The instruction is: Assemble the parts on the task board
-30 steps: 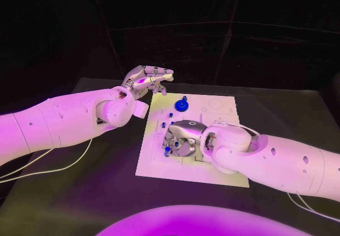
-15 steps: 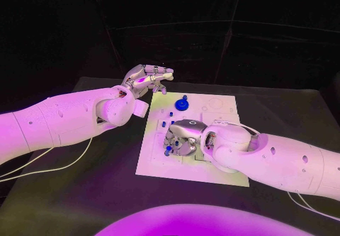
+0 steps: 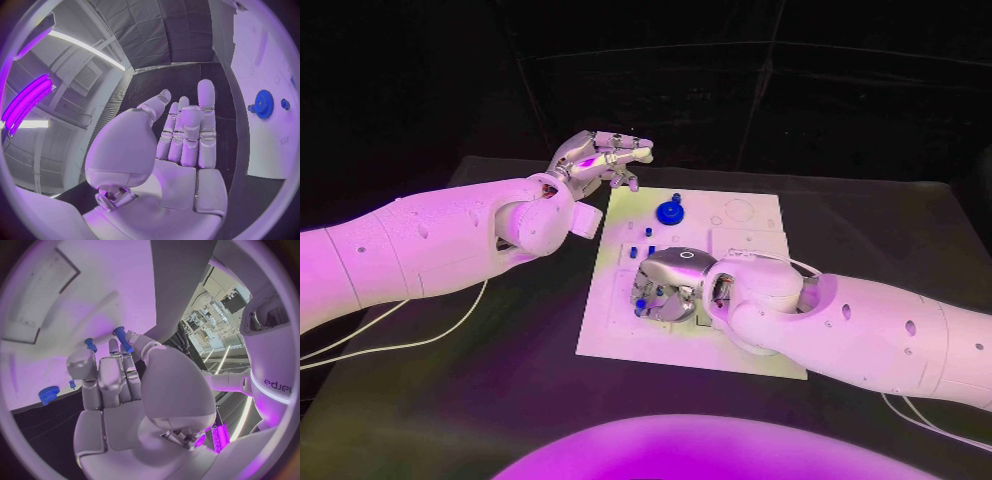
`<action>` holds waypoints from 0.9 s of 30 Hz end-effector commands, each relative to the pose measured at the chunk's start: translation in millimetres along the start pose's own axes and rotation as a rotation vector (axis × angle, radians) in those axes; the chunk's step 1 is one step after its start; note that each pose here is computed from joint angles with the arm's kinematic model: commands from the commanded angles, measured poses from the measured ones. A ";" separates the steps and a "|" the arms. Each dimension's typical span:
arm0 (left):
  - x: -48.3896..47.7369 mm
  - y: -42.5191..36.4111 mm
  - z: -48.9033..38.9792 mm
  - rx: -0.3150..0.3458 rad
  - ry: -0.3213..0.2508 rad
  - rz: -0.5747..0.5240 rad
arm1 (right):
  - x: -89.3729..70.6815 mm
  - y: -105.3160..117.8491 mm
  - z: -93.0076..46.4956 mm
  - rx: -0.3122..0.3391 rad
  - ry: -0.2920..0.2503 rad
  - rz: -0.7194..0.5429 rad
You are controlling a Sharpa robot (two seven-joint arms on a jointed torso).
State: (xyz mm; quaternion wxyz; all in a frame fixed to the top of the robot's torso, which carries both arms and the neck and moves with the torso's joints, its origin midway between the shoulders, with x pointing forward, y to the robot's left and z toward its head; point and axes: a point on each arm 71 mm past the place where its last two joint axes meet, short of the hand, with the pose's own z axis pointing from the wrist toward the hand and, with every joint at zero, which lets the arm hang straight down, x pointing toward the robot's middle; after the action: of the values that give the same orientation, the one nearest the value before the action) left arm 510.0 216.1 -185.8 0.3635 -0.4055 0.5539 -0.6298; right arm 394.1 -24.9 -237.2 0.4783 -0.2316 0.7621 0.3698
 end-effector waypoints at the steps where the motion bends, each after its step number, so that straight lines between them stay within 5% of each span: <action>1: 0.7 -1.2 0.1 0.005 0.009 -0.007 | 2.6 0.3 0.3 0.005 0.025 -0.028; 9: 0.0 -1.0 0.0 0.002 0.006 -0.006 | -0.2 4.0 -0.1 -0.028 -0.026 -0.025; 16: -0.9 -0.9 -0.3 -0.001 0.003 -0.005 | -11.1 6.6 -6.2 -0.086 -0.187 0.011; 27: -3.1 -0.7 -1.1 -0.007 -0.003 -0.002 | -27.5 -11.0 -45.8 -0.066 -0.302 0.091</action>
State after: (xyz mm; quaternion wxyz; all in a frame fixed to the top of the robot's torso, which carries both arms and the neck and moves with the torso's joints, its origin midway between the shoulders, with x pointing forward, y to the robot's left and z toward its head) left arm 510.2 219.3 -186.4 0.3647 -0.4081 0.5555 -0.6260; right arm 386.8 -62.3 -214.5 0.5481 -0.1874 0.6980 0.4210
